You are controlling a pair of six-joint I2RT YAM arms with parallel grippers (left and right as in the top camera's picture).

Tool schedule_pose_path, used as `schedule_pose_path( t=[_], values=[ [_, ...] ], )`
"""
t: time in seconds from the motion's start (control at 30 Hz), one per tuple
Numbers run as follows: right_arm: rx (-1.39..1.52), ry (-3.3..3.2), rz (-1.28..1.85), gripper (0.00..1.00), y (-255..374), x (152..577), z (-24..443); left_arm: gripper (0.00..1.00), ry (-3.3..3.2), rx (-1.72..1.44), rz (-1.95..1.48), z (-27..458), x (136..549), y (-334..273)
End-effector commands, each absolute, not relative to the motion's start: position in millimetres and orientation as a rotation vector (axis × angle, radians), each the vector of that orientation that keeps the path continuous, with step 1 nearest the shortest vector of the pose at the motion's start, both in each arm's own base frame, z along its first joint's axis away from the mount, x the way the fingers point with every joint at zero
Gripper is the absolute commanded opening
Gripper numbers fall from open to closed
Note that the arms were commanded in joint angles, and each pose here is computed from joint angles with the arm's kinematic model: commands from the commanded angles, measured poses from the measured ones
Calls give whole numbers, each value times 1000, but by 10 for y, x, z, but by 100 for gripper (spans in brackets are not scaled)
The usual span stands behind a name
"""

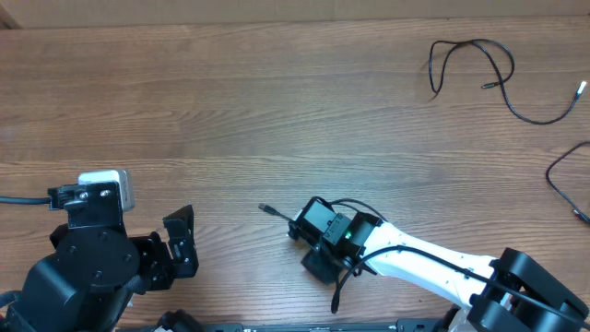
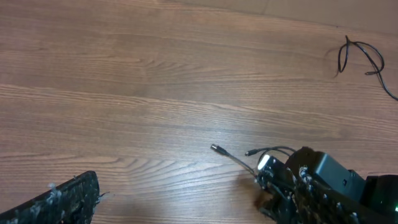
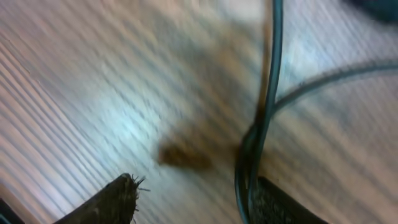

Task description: Untangle cables

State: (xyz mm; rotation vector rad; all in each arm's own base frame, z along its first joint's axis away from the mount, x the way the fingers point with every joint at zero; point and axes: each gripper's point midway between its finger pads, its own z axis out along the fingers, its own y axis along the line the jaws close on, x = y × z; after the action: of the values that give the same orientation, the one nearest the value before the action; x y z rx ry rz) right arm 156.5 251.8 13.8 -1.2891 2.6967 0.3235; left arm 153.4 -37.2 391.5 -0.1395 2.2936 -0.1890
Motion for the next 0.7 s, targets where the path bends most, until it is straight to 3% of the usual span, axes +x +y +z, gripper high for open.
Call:
schedule_pose_path(
  t=[0.0,0.27,0.47,0.57,0.67],
  values=[
    [-1286,2672,337,56,2619,1653,130,100,2298,-163,-196,3904,1536,-374],
    [-1375,2863,194,49,2350,1450,-371,100,2298,-163,-196,3904,1536,-374],
    [-1375,2866,168,42,2354,1482,-423,100,2298,-163,-196,3904,1536,-374],
    [-1366,2845,177,43,2469,1576,-307,99,2298,-163,-197,3904,1536,-374],
    [-1366,2843,177,52,2606,1678,-67,100,2298,-163,-197,3904,1536,-374]
  ],
)
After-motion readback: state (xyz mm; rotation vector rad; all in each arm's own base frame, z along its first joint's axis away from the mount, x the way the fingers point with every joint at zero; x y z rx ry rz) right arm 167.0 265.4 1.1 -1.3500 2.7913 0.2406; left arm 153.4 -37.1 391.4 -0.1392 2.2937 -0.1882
